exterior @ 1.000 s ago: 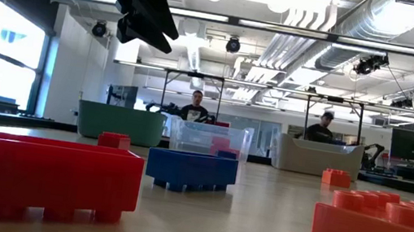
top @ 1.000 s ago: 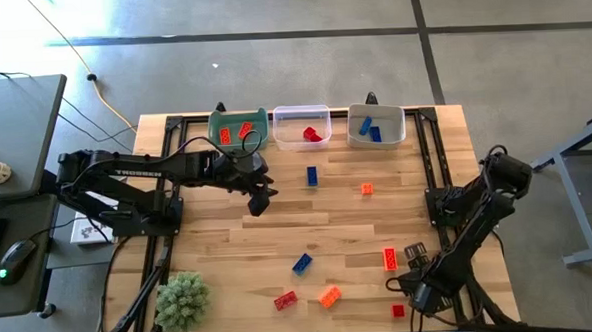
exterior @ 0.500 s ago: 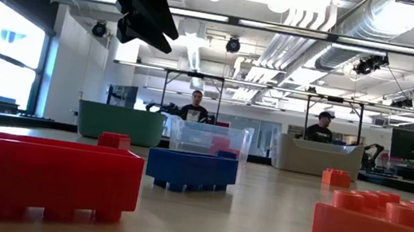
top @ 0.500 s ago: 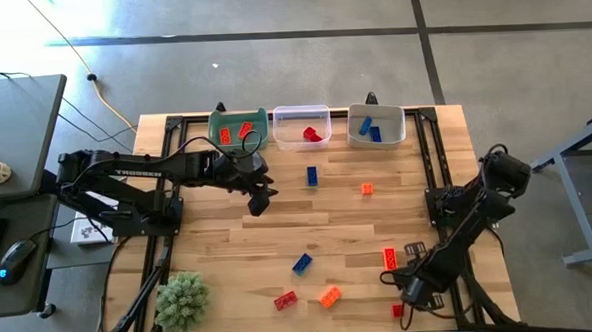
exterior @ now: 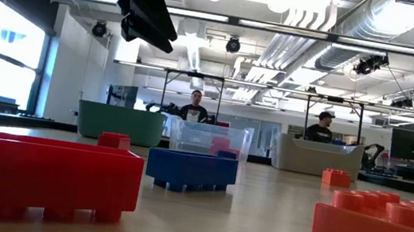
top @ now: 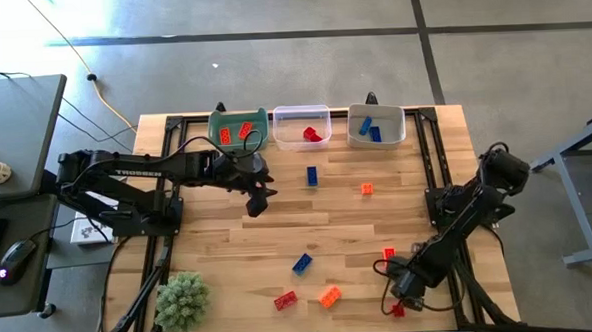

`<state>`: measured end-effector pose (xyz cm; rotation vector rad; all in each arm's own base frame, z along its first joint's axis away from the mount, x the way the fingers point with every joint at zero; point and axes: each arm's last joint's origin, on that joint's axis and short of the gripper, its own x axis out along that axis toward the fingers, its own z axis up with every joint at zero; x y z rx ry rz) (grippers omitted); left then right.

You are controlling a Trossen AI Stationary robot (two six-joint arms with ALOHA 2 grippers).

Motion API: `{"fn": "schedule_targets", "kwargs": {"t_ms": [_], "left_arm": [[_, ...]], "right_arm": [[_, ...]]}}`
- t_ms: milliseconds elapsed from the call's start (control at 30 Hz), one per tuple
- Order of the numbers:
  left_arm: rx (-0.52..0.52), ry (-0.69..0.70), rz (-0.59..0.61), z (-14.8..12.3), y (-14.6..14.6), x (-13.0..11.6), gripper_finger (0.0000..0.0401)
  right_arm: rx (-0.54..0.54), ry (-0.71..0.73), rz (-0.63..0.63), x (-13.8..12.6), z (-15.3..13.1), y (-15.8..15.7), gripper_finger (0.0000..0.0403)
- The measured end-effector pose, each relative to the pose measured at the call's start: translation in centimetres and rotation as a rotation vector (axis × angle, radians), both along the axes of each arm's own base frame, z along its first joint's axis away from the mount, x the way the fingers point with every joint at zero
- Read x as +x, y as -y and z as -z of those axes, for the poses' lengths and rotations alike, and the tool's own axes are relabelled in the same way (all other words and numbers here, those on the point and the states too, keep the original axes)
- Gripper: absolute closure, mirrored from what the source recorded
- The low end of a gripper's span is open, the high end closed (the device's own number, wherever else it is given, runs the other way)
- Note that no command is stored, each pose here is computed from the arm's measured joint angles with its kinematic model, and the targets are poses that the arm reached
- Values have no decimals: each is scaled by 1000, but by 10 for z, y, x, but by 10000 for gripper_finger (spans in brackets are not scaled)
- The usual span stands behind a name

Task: Sort & place blocks by color
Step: Put the blue game piece into the gray bin

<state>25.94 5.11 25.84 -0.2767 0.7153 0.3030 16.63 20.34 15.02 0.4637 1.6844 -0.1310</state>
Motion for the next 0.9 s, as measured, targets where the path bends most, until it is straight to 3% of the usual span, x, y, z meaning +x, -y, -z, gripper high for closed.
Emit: {"fn": "schedule_targets", "kwargs": {"t_ms": [300,567,900], "left_arm": [[98,-24,93,0,0,0,221],[125,-31,119,0,0,0,221],[121,-25,114,0,0,0,221]], "right_arm": [[43,44,325,4,-29,14,296],[-34,269,660,22,-48,43,296],[-147,417,801,56,-52,92,296]]}}
